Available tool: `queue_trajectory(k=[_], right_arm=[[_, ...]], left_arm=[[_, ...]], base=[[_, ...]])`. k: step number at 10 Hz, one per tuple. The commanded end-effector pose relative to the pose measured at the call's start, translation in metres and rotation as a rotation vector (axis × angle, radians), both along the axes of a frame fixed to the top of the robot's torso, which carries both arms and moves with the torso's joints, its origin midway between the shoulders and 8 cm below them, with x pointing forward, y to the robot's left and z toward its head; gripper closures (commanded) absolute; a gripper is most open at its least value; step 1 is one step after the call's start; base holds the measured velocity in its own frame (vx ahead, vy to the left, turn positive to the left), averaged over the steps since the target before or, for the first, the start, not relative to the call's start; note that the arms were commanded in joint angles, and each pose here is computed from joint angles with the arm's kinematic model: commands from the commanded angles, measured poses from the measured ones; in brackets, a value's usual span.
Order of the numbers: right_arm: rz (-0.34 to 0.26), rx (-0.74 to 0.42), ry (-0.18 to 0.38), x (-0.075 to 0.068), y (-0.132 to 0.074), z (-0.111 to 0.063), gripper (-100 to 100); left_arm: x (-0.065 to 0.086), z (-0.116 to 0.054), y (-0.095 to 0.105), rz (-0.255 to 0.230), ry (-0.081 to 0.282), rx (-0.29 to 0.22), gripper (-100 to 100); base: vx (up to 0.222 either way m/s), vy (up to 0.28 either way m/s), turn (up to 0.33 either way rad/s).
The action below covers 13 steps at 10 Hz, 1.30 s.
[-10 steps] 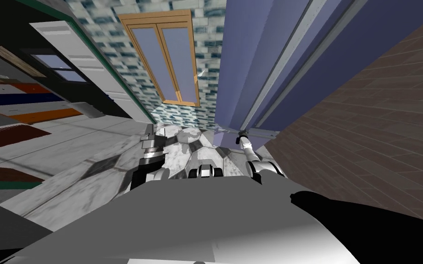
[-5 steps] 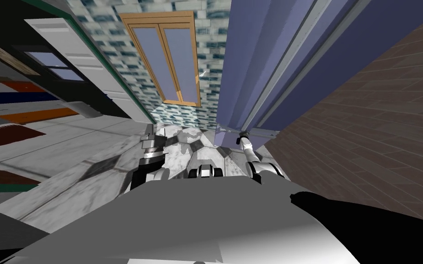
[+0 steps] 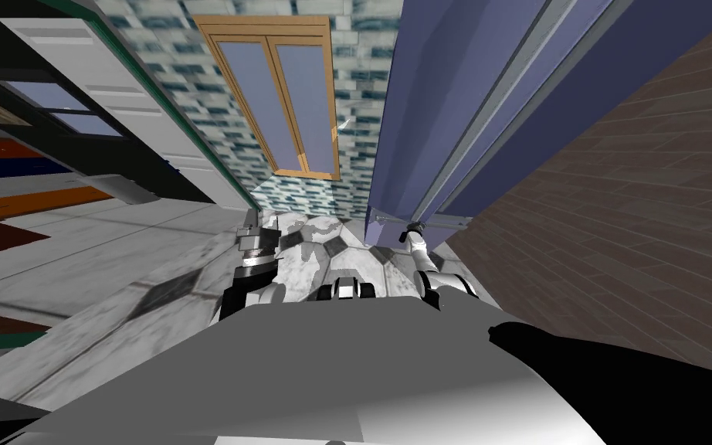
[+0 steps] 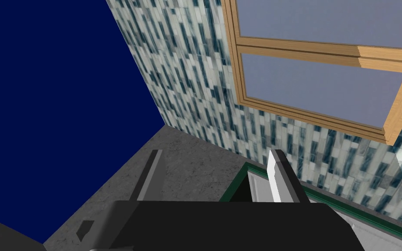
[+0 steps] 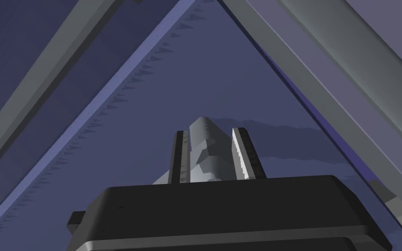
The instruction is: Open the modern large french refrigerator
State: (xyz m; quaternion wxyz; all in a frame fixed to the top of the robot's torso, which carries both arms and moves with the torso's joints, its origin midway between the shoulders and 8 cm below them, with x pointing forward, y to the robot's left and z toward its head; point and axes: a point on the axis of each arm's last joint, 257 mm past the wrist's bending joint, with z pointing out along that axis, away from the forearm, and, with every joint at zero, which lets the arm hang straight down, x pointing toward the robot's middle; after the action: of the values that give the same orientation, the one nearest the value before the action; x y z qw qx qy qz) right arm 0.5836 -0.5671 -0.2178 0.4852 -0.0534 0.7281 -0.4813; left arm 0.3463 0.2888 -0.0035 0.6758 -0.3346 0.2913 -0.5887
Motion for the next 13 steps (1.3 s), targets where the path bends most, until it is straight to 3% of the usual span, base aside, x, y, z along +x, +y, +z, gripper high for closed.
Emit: queue_trajectory(k=[1, 6, 7, 13], right_arm=[[-0.046, -0.007, -0.020, -0.004, -0.012, 0.011, 100], [-0.165, -0.006, -0.026, -0.025, -0.043, 0.016, 100], [-0.147, 0.002, -0.009, -0.025, -0.037, 0.005, 100], [-0.347, -0.004, -0.023, -0.066, -0.073, 0.012, 100]], left_arm=[[0.000, 0.000, 0.000, 0.000, 0.000, 0.000, 0], [0.000, 0.000, 0.000, 0.000, 0.000, 0.000, 0], [0.000, 0.000, 0.000, 0.000, 0.000, 0.000, 0], [0.000, 0.000, 0.000, 0.000, 0.000, 0.000, 0]], base=[[0.036, 0.229, -0.055], [-0.016, 0.223, -0.053], [0.002, 0.120, -0.037], [0.074, 0.260, -0.074]])
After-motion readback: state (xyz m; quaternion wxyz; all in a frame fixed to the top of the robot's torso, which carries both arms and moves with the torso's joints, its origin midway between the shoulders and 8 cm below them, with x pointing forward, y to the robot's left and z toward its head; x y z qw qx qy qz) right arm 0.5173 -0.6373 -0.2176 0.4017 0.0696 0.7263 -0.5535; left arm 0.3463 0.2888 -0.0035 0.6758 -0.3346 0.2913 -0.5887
